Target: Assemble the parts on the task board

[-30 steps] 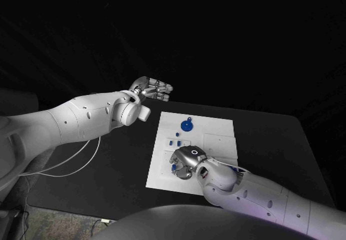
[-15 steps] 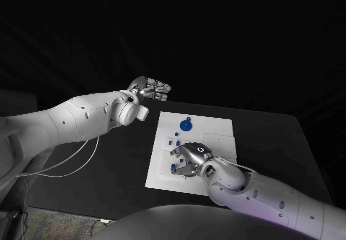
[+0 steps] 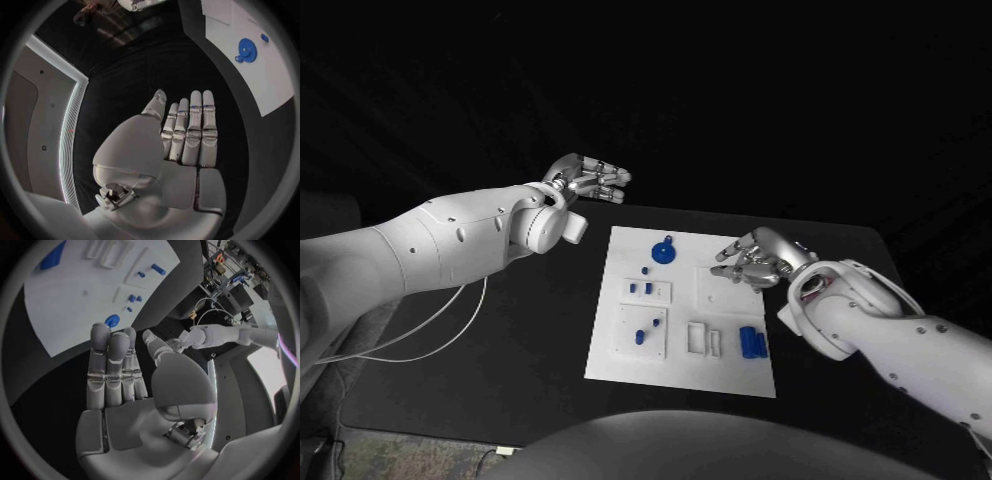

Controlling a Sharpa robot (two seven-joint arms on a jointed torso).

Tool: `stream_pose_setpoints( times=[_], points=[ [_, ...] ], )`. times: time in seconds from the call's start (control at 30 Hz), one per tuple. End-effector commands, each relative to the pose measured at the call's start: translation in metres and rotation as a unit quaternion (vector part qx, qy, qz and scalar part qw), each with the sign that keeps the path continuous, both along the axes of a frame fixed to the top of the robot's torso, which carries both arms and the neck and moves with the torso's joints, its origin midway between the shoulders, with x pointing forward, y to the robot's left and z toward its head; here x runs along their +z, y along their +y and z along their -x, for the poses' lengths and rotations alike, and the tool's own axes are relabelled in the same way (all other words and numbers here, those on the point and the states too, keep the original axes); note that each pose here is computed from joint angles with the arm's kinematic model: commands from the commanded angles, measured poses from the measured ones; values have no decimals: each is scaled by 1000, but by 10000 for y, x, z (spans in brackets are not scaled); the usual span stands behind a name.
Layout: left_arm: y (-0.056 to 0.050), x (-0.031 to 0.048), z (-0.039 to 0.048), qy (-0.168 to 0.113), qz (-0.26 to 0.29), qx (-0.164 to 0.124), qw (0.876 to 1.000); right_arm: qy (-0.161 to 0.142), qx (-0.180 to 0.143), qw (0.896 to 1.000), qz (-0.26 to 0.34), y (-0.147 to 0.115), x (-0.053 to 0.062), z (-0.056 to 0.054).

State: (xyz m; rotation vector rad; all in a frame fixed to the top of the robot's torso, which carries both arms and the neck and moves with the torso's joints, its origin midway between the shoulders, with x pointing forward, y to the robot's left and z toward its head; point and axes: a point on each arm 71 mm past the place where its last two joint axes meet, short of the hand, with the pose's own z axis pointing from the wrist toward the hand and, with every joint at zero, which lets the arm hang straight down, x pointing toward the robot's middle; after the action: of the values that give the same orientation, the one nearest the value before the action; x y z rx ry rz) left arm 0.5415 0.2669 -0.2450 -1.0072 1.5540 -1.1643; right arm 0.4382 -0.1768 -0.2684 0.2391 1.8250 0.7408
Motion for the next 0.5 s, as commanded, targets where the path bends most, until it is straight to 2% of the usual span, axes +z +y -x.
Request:
stream_pose_setpoints(
  times=[0.03, 0.23, 0.5],
  points=[
    [-32, 22, 2, -11, 6, -13, 1000, 134, 6, 991, -15, -138, -102, 49],
    [-45, 17, 6, -11, 8, -17, 1000, 204, -30, 977, 45, -429, -167, 47],
    [-67, 14, 10, -11, 11, -22, 1000, 269, -60, 954, 115, -589, -339, 105]
  ],
)
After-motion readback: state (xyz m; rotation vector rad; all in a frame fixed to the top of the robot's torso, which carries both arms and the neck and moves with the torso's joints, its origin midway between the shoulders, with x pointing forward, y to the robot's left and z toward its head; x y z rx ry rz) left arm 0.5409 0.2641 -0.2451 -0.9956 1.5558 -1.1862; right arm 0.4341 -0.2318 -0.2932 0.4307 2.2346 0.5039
